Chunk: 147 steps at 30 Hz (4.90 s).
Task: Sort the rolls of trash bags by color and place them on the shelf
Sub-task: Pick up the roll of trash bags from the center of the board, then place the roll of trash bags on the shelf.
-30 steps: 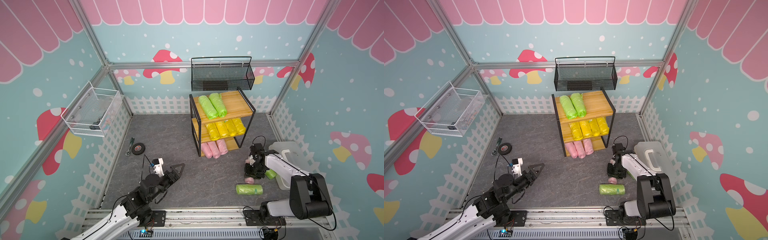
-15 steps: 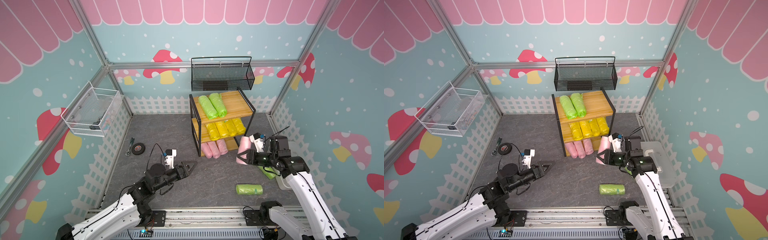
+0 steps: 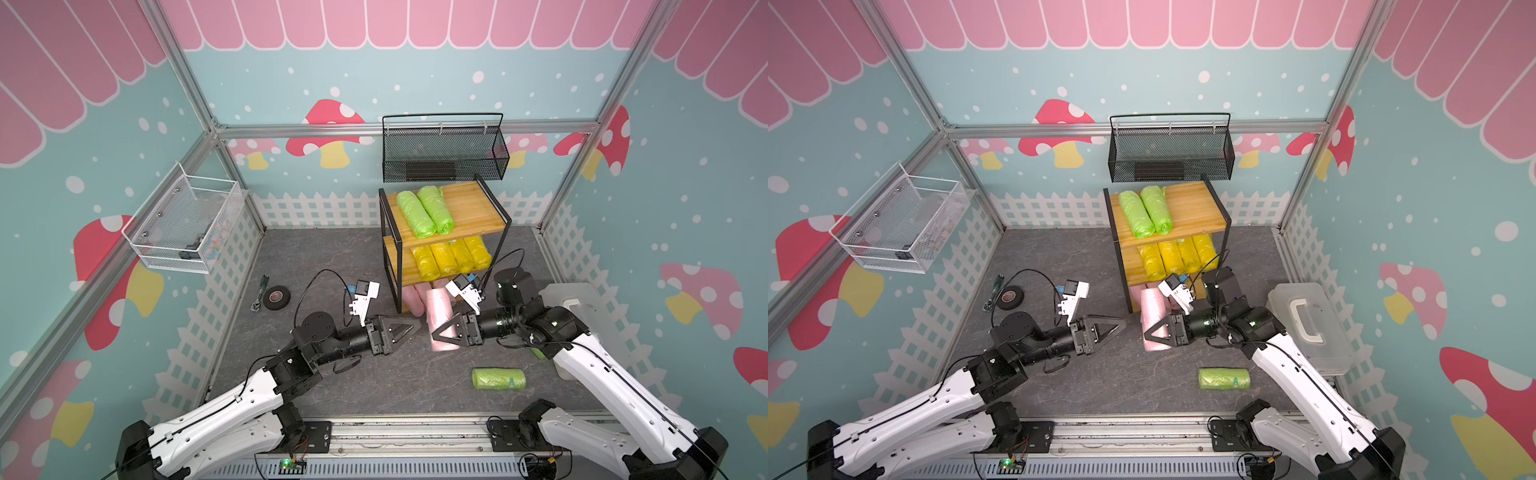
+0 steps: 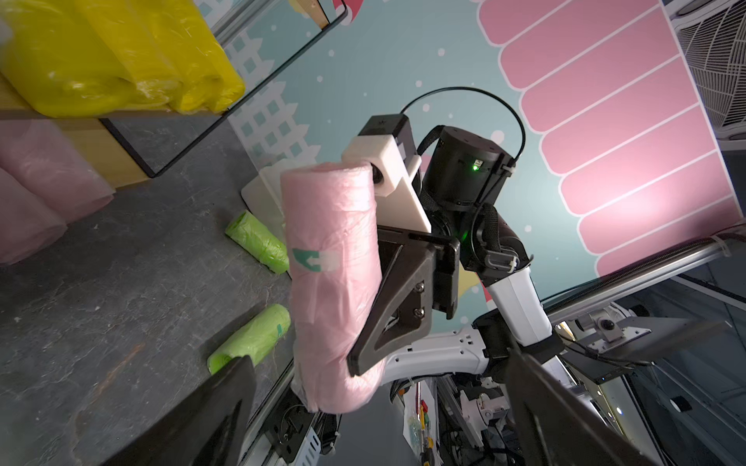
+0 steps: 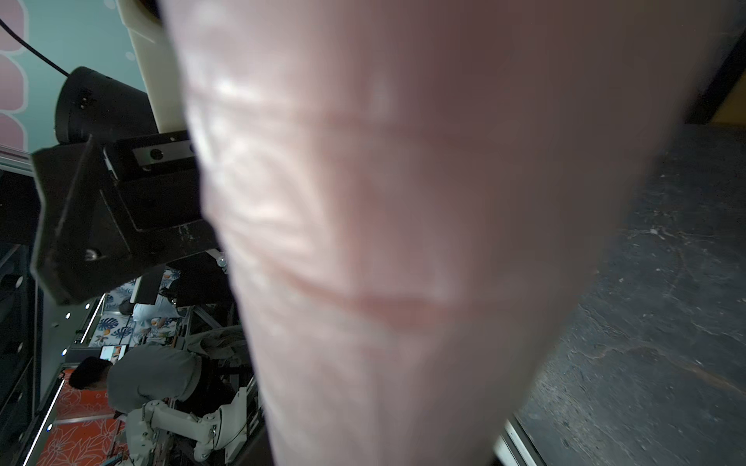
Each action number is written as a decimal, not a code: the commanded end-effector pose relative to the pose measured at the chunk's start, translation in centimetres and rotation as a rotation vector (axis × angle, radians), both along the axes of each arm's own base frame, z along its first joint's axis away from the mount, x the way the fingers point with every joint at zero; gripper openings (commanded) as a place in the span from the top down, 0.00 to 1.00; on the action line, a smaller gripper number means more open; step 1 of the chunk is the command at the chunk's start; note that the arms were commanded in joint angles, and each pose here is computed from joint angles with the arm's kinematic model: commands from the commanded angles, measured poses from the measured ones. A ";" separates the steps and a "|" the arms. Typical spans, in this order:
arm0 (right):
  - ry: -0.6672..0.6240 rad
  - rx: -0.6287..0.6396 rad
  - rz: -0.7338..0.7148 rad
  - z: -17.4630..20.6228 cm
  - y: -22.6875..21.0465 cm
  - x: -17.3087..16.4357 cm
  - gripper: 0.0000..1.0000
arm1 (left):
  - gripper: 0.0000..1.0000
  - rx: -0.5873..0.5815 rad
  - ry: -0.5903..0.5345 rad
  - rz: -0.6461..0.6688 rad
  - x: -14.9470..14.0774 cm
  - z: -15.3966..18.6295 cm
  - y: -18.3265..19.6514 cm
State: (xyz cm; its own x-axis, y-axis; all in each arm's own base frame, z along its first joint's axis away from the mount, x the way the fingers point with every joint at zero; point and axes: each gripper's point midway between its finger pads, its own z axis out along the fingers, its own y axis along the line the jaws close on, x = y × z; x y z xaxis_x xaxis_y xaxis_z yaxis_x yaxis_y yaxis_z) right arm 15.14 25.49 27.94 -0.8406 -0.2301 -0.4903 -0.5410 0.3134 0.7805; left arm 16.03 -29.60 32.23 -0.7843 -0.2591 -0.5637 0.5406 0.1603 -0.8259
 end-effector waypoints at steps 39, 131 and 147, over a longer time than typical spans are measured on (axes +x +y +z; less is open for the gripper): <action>0.023 -0.008 0.189 -0.1 6.3 -2.6 0.69 | 1.00 0.075 -0.054 0.067 0.4 -1.4 0.7; 0.126 0.045 -0.443 -9.7 6.2 6.1 1.00 | 0.09 -0.270 0.444 0.794 4.0 -14.2 16.0; 0.035 0.070 -0.814 -13.4 -5.9 14.0 1.00 | 0.09 -0.208 0.462 0.811 3.8 -15.3 16.3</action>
